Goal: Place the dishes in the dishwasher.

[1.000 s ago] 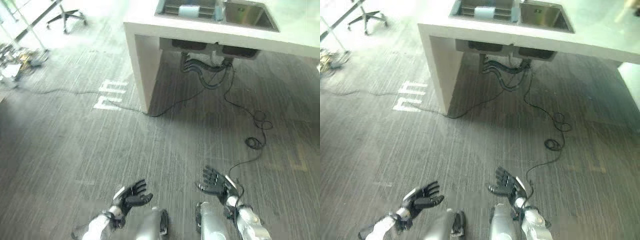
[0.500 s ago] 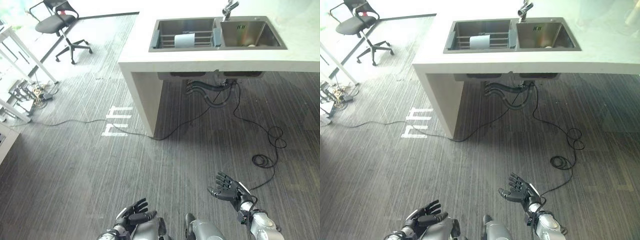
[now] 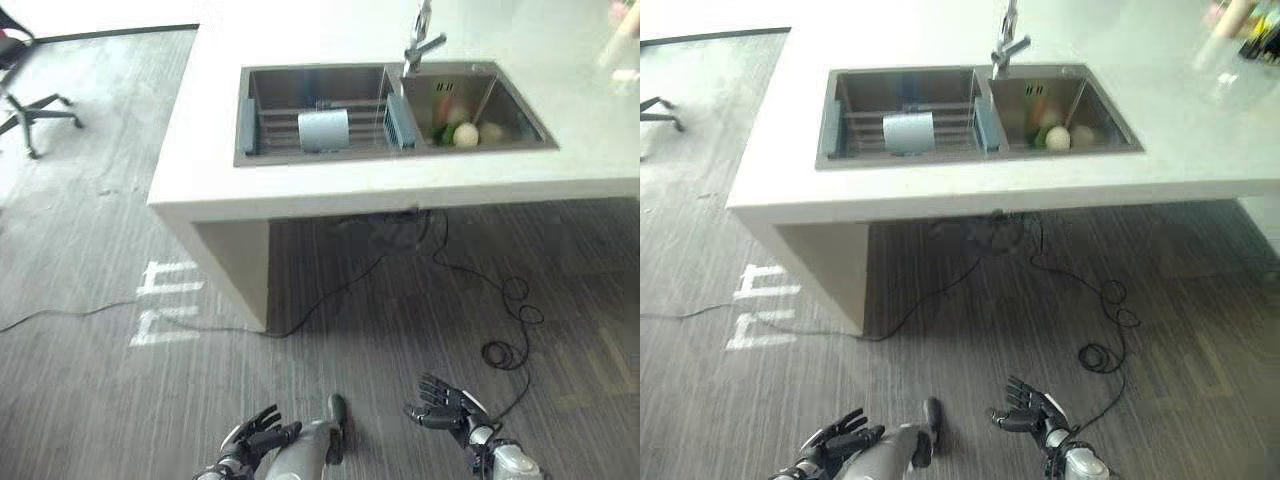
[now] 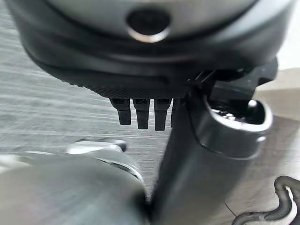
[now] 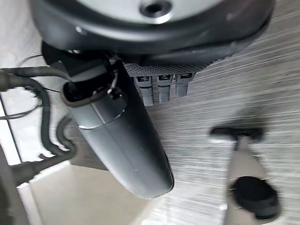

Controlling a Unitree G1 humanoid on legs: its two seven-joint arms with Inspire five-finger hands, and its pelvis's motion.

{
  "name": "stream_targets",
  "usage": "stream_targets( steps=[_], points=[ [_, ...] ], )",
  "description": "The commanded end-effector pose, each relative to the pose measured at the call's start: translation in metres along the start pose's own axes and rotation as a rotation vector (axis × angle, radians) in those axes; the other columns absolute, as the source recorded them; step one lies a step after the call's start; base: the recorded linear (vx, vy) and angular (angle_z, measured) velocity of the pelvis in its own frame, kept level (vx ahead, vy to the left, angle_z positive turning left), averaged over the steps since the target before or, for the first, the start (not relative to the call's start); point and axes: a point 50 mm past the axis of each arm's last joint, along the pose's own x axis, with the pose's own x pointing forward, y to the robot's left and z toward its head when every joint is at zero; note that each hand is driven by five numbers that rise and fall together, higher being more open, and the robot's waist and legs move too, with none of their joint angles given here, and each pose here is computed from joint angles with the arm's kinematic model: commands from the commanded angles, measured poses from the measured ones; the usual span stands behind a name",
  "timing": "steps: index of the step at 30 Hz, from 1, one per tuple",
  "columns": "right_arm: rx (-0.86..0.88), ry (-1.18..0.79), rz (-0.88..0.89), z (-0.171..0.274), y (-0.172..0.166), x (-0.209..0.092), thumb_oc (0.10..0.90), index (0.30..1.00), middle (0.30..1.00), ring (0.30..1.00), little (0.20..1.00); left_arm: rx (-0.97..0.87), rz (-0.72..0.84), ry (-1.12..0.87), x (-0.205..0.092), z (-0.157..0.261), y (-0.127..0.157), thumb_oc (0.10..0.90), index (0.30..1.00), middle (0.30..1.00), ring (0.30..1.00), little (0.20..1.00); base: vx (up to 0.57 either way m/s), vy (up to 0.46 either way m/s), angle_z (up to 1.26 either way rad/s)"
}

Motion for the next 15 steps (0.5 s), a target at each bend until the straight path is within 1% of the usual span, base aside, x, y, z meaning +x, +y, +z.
stream_targets(
  steps=[1,4,8,11,15],
  points=[
    [-0.082,-0.164,0.025,0.04,0.0,0.009,0.8,0.9,0.9,0.9,0.9,0.072,0.009,0.014,-0.008,-0.007,0.01,0.8,0.9,0.9,0.9,0.9,0.14,0.162,0.05],
    [-0.109,-0.175,0.04,0.042,0.0,0.01,0.8,0.9,0.9,0.9,0.9,0.054,0.005,0.007,-0.007,-0.003,0.011,0.8,0.9,0.9,0.9,0.9,0.06,0.022,-0.05],
    [-0.099,-0.177,0.02,0.041,-0.008,0.007,0.8,0.9,0.9,0.9,0.9,0.063,0.01,0.023,-0.003,0.005,0.01,0.8,0.9,0.9,0.9,0.9,0.1,-0.194,0.3],
    [-0.09,-0.164,0.025,0.035,-0.011,0.004,0.8,0.9,0.9,0.9,0.9,0.059,0.017,0.047,-0.003,0.0,0.01,0.8,0.9,0.9,0.9,0.9,0.15,-0.304,0.17],
    [-0.06,-0.144,0.02,0.027,-0.008,0.002,0.8,0.9,0.9,0.9,0.9,0.029,0.079,0.081,-0.007,-0.013,0.015,0.8,0.9,0.9,0.9,0.9,0.19,-0.455,0.18]
  ],
)
